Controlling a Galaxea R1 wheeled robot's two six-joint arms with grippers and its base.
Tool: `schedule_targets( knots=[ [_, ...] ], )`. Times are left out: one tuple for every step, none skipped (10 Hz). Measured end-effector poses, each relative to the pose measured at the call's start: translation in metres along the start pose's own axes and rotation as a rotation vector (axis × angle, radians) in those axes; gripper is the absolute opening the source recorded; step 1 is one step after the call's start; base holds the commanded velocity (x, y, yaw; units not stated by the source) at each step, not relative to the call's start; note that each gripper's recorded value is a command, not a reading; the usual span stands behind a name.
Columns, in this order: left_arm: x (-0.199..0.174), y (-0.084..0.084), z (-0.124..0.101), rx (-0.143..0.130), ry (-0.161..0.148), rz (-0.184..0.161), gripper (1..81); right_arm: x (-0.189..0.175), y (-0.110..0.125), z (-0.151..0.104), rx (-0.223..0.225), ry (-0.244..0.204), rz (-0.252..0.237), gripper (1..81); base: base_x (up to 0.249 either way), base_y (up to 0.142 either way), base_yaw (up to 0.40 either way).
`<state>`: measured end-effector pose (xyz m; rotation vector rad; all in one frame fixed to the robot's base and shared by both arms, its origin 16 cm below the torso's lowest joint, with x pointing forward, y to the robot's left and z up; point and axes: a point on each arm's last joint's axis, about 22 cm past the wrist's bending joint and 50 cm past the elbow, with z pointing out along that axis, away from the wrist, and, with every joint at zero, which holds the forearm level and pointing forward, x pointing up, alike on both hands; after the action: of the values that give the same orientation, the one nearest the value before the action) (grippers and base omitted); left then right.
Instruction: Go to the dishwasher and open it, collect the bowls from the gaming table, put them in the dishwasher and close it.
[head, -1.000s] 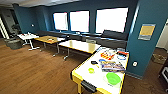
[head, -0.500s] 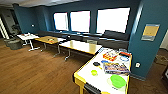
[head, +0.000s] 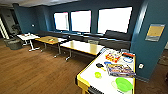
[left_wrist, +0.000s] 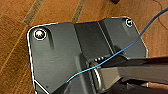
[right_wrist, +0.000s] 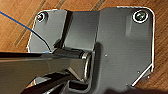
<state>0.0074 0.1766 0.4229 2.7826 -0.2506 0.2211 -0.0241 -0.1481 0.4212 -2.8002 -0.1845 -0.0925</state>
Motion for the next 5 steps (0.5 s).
schedule_targets(
  knots=[
    [0.001,0.0002,0.0002,0.0,0.001,0.0,81.1,0.0003,-0.0009,0.0002,0.001,0.001,0.0,81.1,0.103,0.092,0.0],
    [0.0004,0.0003,0.0001,0.0,0.001,0.0,81.1,0.0005,-0.0005,0.0001,0.001,0.001,0.0,81.1,0.103,0.091,0.0],
    [0.0001,0.0005,0.0001,-0.001,0.0,0.0,81.1,-0.0006,0.001,-0.0002,-0.001,-0.001,0.0,81.1,0.103,0.091,0.0],
    [0.0003,0.0005,0.0002,-0.001,0.0,0.0,81.1,0.0,0.0007,-0.0002,-0.001,0.0,0.0,81.1,0.103,0.09,0.0],
    [0.0016,0.0002,0.0002,0.0,0.003,0.001,81.1,0.0006,-0.0008,0.0002,0.001,0.002,0.0,81.1,0.103,0.087,0.0]
  ],
)
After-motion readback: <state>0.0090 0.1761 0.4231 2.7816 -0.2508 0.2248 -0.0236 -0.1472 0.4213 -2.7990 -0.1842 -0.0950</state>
